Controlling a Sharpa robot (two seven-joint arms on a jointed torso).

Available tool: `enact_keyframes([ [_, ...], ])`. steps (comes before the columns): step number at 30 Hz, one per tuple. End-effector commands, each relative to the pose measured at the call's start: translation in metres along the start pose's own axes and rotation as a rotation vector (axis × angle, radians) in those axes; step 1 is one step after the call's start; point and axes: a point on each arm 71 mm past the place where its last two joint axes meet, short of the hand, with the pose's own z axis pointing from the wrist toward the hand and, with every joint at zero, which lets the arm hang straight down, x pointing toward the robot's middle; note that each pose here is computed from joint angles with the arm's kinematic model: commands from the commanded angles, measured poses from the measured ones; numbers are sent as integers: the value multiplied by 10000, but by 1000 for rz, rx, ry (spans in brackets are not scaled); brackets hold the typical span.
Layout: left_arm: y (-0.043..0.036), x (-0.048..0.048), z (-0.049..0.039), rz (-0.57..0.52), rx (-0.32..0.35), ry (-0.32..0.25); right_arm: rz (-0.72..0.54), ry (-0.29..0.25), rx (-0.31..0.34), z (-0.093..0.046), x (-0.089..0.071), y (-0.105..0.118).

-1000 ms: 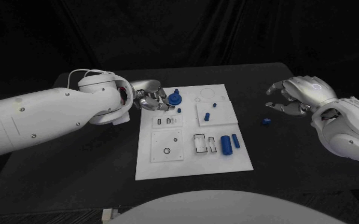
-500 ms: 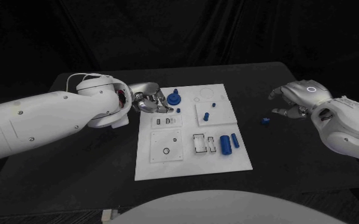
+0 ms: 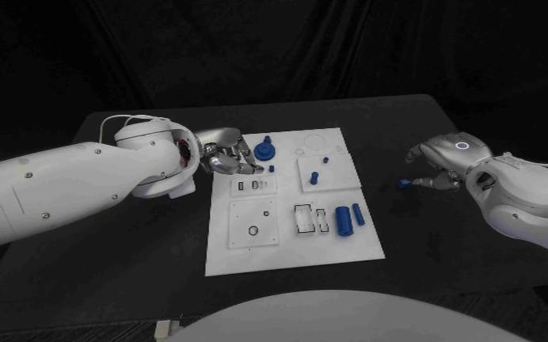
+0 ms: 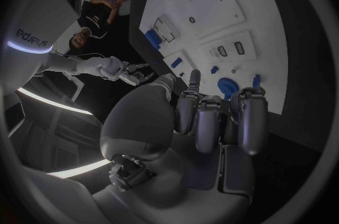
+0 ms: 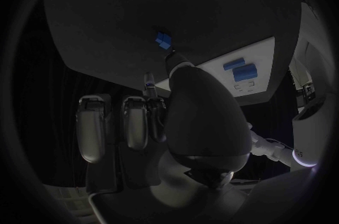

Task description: Assemble the parts on the task board

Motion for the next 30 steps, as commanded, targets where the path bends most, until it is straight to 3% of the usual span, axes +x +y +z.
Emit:
enact_keyframes([
  [1, -25, 16, 4, -13, 19, -2, -29, 34, -14, 16, 53, 21],
  [30, -3, 88, 9, -20, 20, 18, -27, 75, -68, 153, 330, 214],
])
